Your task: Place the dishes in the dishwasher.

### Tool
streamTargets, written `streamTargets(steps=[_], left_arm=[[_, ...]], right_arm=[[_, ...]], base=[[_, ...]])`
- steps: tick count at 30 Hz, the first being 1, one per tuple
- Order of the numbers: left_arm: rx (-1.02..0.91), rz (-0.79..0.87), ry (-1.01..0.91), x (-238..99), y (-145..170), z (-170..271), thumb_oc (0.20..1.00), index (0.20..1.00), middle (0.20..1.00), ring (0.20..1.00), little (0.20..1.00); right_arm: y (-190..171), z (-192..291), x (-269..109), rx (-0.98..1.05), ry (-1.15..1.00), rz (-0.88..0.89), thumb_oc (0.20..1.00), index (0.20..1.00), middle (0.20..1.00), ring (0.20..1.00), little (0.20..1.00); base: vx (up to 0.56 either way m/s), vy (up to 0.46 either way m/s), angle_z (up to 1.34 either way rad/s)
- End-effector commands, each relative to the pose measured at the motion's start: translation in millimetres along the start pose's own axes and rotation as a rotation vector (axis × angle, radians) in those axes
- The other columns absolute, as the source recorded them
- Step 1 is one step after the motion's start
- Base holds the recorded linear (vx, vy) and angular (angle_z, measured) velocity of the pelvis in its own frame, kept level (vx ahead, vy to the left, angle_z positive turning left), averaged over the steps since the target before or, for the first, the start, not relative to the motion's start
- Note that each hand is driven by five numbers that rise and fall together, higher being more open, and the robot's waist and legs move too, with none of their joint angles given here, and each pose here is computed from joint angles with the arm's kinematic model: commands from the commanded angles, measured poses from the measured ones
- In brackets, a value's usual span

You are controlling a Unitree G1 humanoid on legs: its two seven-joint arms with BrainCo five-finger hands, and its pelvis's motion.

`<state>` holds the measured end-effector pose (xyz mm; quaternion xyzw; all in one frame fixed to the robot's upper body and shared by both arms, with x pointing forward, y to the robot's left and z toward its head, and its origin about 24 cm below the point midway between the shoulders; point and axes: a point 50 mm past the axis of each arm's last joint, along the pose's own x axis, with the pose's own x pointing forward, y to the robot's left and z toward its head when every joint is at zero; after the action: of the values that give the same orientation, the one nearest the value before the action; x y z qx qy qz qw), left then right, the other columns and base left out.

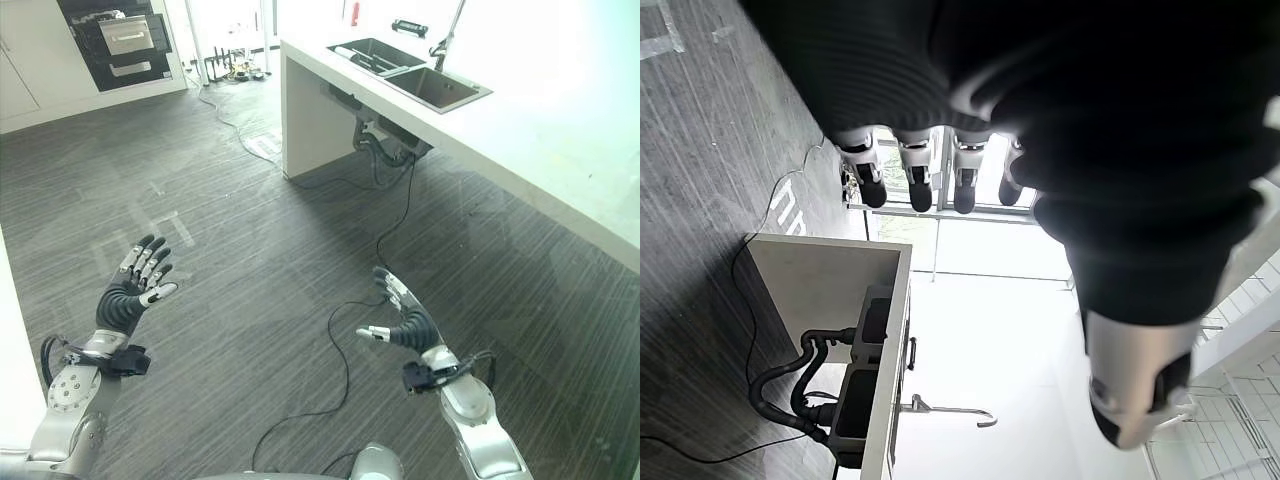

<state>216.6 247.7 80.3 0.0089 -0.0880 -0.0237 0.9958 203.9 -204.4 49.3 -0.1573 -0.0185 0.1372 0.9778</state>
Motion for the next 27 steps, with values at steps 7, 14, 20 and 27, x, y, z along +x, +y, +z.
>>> streamTargets(steps=[7,14,20,27], left_arm=[[-0.003,-0.104,-0.059,1.8,-13.8,8.5,1.0,1.0,1.0,1.0,1.0],[-0.057,-0.123,-0.065,-0.6,-21.7,11.1,1.0,1.0,1.0,1.0,1.0],[-0.082,-0.098,-0.079,-8.2,-20.1,7.0,1.0,1.0,1.0,1.0,1.0],[-0.113,-0.037,-0.087,-18.4,-12.0,3.9,1.0,1.0,1.0,1.0,1.0]], right_arm=[[-19.6,15.6,0.2,-0.039,-0.09,-0.073,1.0,1.0,1.0,1.0,1.0],[-28.9,22.8,0.6,-0.072,-0.093,-0.052,1.0,1.0,1.0,1.0,1.0],[-30.9,16.2,0.9,-0.101,-0.079,-0.004,1.0,1.0,1.0,1.0,1.0],[-26.5,18.9,-3.7,-0.117,-0.085,0.06,1.0,1.0,1.0,1.0,1.0]], base=[[0.43,-0.2,0.41],[0.38,-0.301,0.06],[0.18,-0.182,-0.41],[0.31,0.184,-0.26]])
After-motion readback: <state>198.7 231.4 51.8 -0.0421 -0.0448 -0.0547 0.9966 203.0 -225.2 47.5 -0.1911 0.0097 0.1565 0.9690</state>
